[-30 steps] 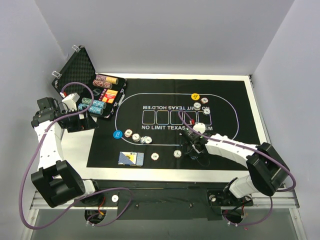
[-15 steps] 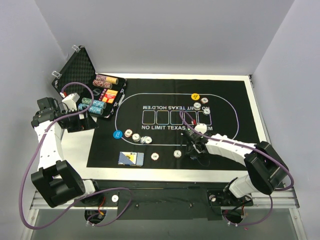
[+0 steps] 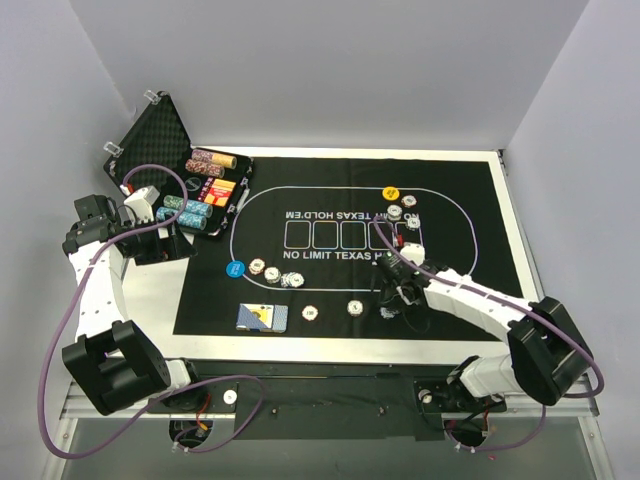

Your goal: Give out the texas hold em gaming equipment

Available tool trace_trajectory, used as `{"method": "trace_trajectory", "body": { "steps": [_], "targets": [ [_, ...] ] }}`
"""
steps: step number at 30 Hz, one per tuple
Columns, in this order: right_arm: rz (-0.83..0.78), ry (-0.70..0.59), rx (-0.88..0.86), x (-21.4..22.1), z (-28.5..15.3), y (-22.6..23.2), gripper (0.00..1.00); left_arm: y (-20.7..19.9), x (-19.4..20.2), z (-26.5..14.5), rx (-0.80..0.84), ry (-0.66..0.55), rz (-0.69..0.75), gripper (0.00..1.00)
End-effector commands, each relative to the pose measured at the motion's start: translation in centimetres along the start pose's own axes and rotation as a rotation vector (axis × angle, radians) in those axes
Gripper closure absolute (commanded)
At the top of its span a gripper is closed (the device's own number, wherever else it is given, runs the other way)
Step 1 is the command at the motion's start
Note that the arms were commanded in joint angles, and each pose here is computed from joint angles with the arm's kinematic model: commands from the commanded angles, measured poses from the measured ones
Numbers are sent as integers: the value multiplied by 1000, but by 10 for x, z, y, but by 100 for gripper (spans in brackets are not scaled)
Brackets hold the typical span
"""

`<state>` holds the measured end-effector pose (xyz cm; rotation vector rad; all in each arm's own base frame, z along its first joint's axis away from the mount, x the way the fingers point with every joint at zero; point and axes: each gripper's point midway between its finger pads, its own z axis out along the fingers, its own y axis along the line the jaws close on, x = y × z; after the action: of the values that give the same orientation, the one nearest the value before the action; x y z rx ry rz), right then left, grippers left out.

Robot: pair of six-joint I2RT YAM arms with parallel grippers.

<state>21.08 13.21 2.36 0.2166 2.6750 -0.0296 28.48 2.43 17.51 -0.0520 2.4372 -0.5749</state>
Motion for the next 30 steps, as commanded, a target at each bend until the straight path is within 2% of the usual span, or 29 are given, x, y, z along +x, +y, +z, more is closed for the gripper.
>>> {"method": "trace_trajectory", "body": {
  "steps": [1, 11, 16, 18, 19, 25, 30],
  "targets": [
    [44, -1, 62, -7, -10, -26, 75, 0, -5, -2, 11, -22, 27, 5],
    [309, -51, 143, -15, -1, -65, 76, 1, -5, 0, 18, -11, 27, 5],
    [356, -43, 201, -11, 10, -78, 73, 1, -6, -1, 18, -8, 40, 5],
    [366, -32, 227, -7, 14, -83, 67, 2, -4, 0, 23, 4, 47, 5],
    [381, -37, 222, -5, 17, -83, 59, 2, -3, 1, 25, 13, 41, 5],
    [392, -26, 187, -4, 23, -77, 37, 0, 3, 2, 54, 39, 74, 5],
    [398, -72, 140, -17, 5, -73, 31, -11, 15, 5, 115, 89, 160, 5]
  ]
}}
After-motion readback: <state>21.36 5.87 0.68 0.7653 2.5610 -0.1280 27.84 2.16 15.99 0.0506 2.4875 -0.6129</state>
